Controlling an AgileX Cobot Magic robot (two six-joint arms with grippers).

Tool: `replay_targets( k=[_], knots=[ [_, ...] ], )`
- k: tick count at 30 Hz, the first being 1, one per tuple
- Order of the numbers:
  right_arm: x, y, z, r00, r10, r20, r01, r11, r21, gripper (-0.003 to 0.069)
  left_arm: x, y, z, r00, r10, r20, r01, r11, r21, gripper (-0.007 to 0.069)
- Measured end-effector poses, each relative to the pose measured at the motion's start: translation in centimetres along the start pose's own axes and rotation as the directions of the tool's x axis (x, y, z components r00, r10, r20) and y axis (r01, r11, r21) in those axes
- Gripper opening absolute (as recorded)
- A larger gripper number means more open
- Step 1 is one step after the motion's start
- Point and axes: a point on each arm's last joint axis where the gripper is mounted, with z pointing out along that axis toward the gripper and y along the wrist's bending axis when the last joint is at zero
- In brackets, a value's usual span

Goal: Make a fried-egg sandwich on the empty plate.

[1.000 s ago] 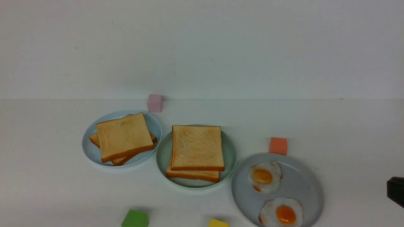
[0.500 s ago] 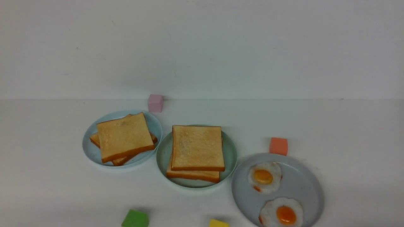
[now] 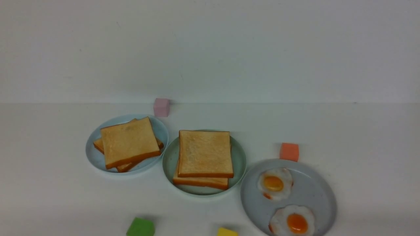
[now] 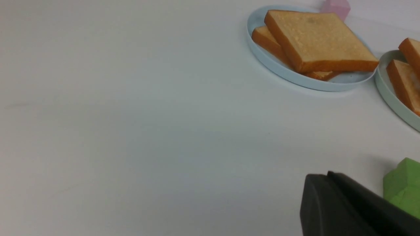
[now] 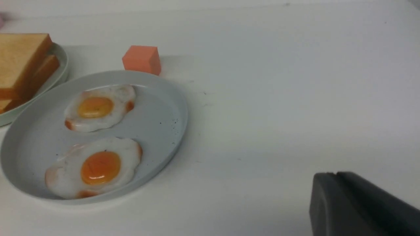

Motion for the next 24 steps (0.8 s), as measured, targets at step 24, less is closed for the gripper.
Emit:
replay_targets(
  k=[24],
  knots=[
    [-0.04,-0.48,0.0,0.998,0.066,0.01,-0.067,0.996,0.052,0.0092,0.0,0.0,0.0,1.0,0.001,0.0,-0.001,1.0,0.0,0.0039]
  ],
)
